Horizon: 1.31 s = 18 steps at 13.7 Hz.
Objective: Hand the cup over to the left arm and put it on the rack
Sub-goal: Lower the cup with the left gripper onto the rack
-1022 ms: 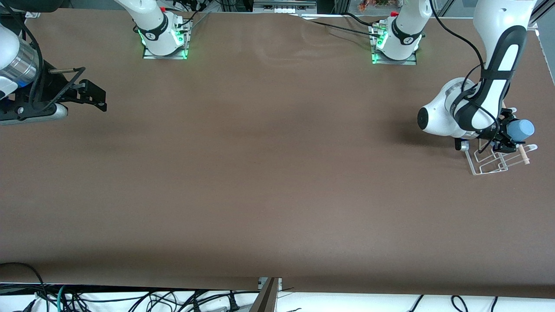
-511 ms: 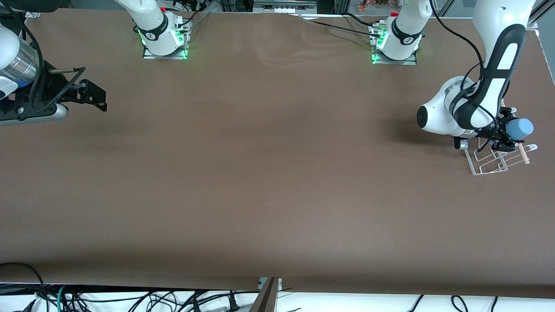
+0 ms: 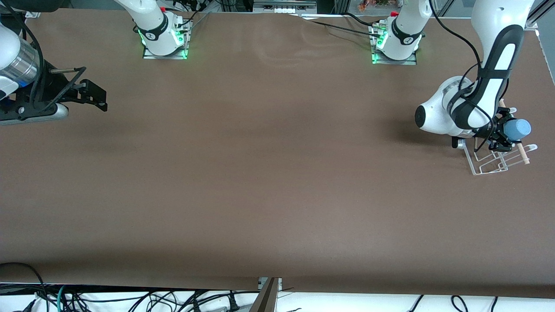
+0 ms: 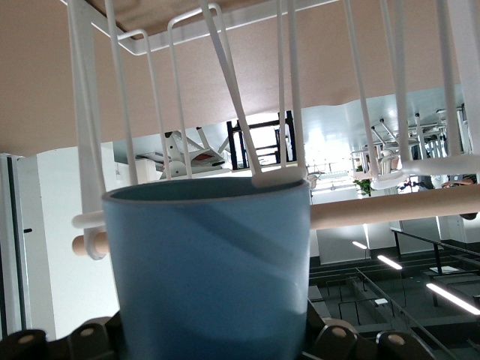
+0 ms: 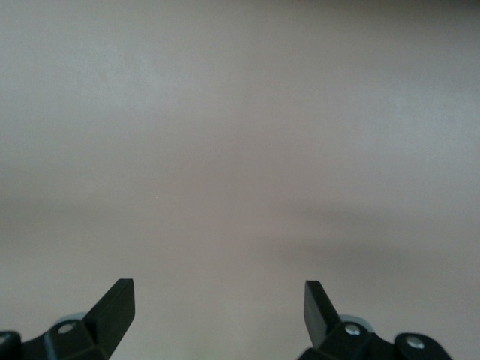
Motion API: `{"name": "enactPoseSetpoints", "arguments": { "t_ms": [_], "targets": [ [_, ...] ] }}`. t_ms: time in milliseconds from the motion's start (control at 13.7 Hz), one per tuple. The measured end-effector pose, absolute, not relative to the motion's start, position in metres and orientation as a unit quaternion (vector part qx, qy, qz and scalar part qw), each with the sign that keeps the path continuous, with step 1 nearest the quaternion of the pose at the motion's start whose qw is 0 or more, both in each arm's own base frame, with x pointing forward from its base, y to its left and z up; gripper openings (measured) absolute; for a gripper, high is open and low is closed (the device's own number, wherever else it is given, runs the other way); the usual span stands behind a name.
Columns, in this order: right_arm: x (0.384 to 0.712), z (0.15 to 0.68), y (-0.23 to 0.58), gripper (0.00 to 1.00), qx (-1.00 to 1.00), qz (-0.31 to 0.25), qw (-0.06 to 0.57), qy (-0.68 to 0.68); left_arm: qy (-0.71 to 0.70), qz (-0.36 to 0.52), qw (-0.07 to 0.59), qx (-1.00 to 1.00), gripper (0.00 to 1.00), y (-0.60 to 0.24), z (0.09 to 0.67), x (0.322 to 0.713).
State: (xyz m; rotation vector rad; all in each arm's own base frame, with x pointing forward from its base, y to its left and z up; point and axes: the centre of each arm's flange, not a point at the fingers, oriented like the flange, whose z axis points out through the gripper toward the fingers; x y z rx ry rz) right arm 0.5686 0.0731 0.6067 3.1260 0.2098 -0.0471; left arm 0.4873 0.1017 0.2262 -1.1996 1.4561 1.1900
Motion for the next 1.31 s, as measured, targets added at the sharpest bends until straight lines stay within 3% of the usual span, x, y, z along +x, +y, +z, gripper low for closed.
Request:
{"name": "enactPoseSetpoints", "arguments": {
  "t_ms": [438,876,1095,1314],
  "targets": [
    [0.569,0.607,0.073,1.00,0.998,-0.015,0.004,0.067,0.620,0.476,0.408,-0.472,0.75,0.097,0.175,0.463],
    [0.569,0.607,0.074,1.00,0.998,-0.015,0.004,0.067,0.620,0.477,0.408,-0.472,0.75,0.097,0.174,0.464],
    [0.569,0.607,0.074,1.00,0.998,-0.015,0.004,0.067,0.621,0.470,0.409,-0.475,0.99,0.096,0.175,0.466],
    [0.569,0.607,0.074,1.00,0.998,-0.015,0.004,0.067,0.620,0.458,0.417,-0.482,1.00,0.089,0.181,0.476]
  ]
}}
